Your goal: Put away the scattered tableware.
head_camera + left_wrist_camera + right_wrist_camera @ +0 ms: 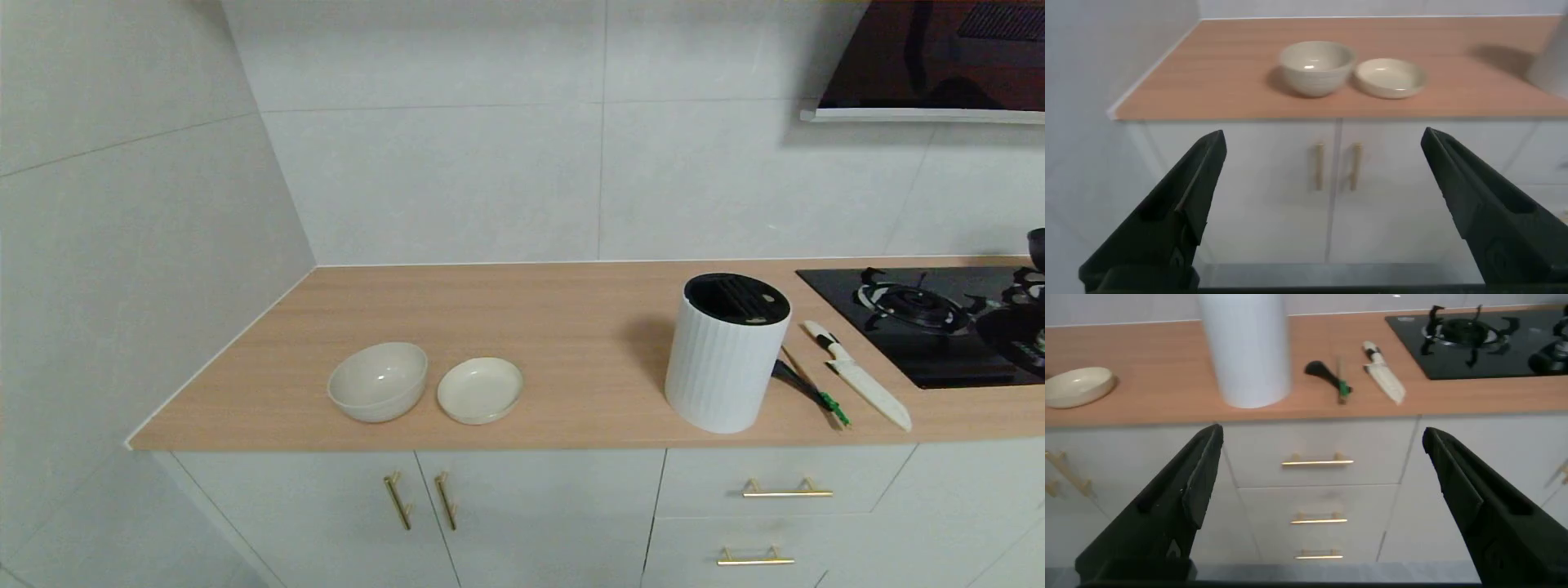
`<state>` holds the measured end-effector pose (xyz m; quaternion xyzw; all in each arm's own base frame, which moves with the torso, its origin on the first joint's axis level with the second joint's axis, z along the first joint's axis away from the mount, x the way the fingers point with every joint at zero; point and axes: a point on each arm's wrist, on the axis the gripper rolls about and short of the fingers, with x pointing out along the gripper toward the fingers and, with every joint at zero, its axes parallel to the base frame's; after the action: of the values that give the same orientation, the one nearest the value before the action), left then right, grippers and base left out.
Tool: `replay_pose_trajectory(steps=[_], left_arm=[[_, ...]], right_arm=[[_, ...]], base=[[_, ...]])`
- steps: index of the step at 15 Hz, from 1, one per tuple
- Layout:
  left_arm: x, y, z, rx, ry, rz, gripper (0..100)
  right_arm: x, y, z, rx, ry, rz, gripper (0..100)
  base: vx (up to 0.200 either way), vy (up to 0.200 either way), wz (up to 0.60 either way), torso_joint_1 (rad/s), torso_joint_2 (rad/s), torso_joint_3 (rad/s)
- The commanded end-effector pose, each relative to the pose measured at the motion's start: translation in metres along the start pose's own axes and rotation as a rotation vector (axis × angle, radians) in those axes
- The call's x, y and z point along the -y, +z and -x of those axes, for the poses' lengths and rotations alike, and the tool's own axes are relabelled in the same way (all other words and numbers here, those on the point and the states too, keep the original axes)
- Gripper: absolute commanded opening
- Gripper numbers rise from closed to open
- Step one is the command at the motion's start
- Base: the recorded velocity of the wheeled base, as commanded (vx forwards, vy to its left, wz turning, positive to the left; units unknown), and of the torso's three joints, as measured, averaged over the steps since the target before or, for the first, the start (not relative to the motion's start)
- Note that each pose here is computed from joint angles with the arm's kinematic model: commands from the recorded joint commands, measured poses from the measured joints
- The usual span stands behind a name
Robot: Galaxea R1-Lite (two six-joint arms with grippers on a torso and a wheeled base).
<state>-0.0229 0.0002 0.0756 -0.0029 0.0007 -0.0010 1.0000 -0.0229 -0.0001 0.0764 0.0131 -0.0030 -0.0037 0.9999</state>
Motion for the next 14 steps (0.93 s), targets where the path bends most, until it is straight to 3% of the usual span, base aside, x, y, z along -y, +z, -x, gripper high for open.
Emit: replay_pose_trajectory(steps=[1, 14], left_arm=[[0.0000, 0.0000, 0.0000, 0.000, 0.000, 0.000, 100], [0.0000, 0.0000, 0.0000, 0.000, 0.000, 0.000, 100]], right_arm=[[0.0000, 0.0000, 0.0000, 0.000, 0.000, -0.001, 100], [0.0000, 0.0000, 0.0000, 0.000, 0.000, 0.000, 100]], base=[[0.000, 0.200, 0.00, 0.002, 0.00, -0.007], [0.000, 0.200, 0.00, 0.003, 0.00, 0.002]])
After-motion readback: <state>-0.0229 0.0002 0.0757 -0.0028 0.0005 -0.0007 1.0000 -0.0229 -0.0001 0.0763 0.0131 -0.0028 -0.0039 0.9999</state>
